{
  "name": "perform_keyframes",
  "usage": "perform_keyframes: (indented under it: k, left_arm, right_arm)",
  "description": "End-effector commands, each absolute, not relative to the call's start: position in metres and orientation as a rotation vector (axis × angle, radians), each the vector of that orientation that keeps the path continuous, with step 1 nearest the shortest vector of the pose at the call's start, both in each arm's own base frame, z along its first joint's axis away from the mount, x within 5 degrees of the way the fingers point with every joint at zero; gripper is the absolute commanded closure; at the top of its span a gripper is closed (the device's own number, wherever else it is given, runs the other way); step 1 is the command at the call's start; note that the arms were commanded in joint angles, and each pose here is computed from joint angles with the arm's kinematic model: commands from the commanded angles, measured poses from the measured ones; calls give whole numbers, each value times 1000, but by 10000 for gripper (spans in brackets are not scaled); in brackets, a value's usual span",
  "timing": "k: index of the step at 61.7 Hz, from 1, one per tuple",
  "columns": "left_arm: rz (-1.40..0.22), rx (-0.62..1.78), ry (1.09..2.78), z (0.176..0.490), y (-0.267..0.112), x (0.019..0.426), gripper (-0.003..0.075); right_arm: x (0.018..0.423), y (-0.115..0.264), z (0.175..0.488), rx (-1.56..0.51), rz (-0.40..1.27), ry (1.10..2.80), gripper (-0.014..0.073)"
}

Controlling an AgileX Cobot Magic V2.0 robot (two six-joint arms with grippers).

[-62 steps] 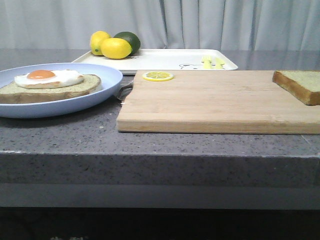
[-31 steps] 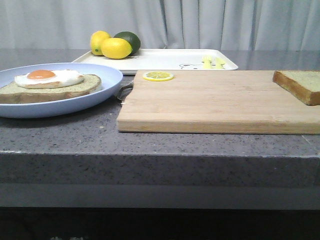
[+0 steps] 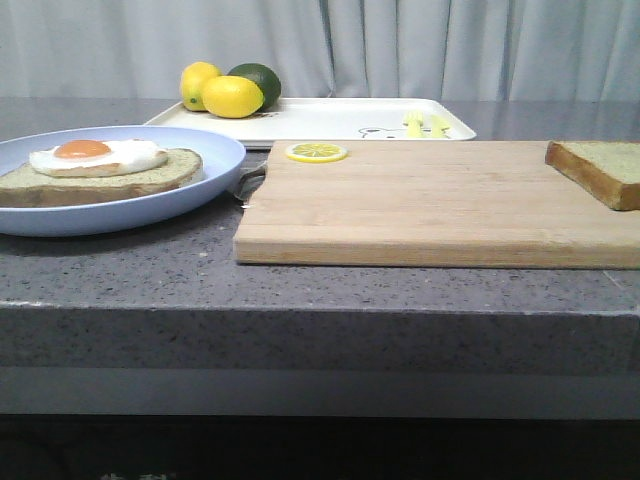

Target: Place bread and move sandwich to tray

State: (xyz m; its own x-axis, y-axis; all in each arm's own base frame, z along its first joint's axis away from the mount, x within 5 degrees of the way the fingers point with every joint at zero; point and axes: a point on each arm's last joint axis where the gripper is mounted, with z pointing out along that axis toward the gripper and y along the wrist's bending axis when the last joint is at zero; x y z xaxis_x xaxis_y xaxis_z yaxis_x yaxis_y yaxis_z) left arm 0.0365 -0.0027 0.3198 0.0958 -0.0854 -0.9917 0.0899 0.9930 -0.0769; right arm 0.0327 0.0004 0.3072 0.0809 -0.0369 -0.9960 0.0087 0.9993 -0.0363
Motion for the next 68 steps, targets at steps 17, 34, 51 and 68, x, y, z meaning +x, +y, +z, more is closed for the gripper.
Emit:
perform_keyframes:
  k: [17,34,51,68]
  left_arm:
    - [-120,-6,1743,373,-6,75,738]
    - [-127,-12,1892,359,-9,109,738]
    - [-98,-2,1989,347,-10,132,729]
    - [-60,20,1998,346,-9,135,335]
  right_arm:
    - [68,-1,353,-47,-65,1753,713]
    - [103,-2,339,-51,-60,1916,713]
    - [119,-2,326,-55,-56,2046,659]
    - [130,-2,320,-56,-54,2083,48]
